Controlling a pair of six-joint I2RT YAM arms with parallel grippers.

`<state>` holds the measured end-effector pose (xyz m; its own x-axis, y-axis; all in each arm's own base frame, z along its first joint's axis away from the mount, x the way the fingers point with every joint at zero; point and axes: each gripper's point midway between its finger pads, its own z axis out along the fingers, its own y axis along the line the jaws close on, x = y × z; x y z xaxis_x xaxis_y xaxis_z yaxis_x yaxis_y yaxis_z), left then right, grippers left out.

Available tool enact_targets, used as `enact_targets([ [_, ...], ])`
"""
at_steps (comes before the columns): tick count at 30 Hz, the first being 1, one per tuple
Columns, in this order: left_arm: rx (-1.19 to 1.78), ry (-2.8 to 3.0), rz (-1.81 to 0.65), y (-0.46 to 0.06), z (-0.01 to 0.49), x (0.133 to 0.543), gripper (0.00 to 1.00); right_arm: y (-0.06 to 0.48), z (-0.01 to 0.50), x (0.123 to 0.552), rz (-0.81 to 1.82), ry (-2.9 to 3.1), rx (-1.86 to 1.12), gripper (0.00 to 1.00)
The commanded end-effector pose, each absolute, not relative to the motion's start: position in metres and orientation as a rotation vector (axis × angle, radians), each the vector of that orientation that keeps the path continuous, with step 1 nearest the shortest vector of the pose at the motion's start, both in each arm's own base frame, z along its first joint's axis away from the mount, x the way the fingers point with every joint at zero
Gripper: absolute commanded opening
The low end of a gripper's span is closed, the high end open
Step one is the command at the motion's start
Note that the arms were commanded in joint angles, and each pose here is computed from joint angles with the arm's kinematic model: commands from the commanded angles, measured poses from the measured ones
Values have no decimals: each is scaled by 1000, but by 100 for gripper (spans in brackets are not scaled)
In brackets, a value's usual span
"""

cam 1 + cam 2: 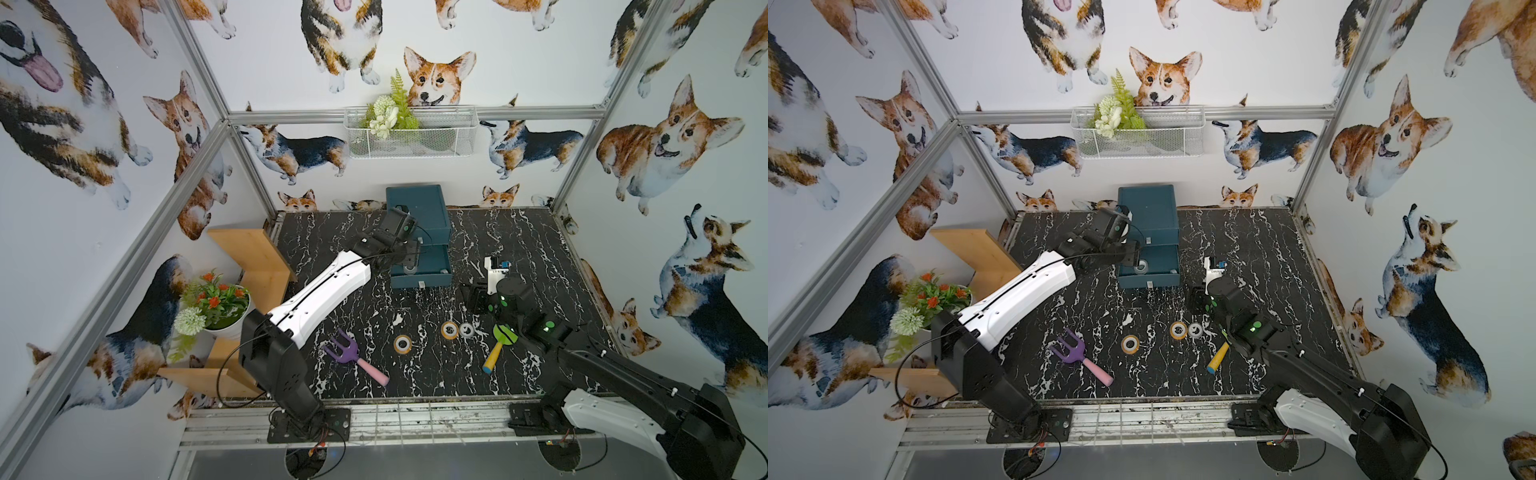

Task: Place the transparent tape into the drawer according to color
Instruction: Place the tape in the drawer, then pick up the tape from the center of the board.

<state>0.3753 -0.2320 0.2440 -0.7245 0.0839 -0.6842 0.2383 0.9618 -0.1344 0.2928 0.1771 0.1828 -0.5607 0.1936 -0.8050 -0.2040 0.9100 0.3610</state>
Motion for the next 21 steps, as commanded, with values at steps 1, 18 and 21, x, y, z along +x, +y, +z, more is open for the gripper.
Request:
enact_targets([
  [1, 177, 2317, -260, -213, 253, 369, 72, 186, 163, 285, 515, 2188, -93, 61],
  [18, 82, 2346, -169, -153, 213, 349, 78, 158, 39, 246, 193, 2565, -103, 60],
  [21, 80, 2350, -172, -152, 211, 350, 78, 157, 29, 238, 195, 2605, -110, 61],
])
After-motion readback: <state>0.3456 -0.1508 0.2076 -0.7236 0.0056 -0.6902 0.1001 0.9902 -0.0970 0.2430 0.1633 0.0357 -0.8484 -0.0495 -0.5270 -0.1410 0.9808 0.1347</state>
